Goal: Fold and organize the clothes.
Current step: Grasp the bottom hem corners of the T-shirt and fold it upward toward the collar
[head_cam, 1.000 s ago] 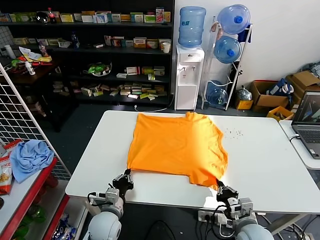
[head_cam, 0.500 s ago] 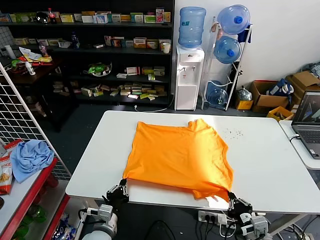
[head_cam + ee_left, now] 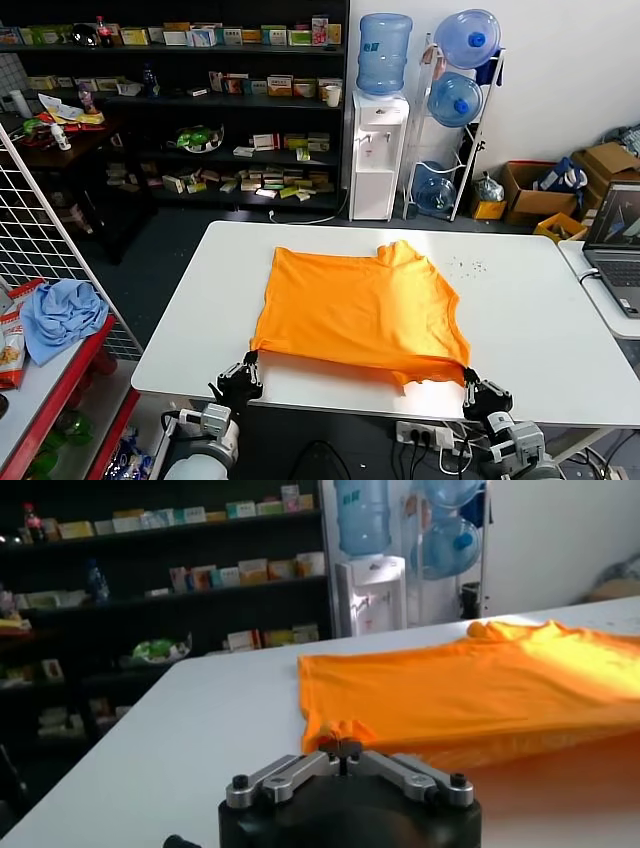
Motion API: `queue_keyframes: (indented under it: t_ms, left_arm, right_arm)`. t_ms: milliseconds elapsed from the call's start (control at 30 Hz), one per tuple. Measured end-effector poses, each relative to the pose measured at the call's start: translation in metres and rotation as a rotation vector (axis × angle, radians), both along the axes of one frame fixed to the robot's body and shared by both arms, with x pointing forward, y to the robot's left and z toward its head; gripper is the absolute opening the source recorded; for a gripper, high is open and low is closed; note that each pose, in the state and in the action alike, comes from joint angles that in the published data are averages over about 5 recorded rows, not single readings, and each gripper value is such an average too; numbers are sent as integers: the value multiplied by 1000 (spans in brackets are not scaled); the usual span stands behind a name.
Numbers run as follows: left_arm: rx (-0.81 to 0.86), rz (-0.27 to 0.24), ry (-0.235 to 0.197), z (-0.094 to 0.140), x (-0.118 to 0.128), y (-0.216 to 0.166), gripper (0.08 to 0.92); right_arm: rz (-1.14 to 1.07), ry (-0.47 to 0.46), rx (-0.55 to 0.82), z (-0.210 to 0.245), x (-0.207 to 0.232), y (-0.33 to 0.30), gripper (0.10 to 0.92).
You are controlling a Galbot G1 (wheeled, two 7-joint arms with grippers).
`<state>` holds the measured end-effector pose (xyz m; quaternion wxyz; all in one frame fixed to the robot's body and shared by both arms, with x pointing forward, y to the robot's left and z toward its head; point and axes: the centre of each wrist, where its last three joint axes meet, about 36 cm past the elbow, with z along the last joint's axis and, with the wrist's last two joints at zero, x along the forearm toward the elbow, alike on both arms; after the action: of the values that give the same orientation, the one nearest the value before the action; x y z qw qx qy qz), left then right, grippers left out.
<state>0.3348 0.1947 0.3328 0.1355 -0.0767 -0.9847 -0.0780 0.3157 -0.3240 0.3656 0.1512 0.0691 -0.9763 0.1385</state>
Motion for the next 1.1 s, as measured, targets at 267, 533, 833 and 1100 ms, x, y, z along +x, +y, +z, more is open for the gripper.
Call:
queue_keyframes:
  t_ms: [267,533,833,1100]
  left_arm:
    - [24,-6,-12,-7,35,1,90]
    - [54,-16,-12,-12,68,4,90]
    - [61,-21,-17,-15,94,1,118]
    - [38,-17,-13,-16,92,4,334]
  right_arm:
    - [35,-60,-28,-9,51,-15,124]
    - [42,-73,-21,-17,101,-19,124]
    - [21,-29,1,-27,130,-18,232]
    - [-7,38,16,-24,126,-21,458]
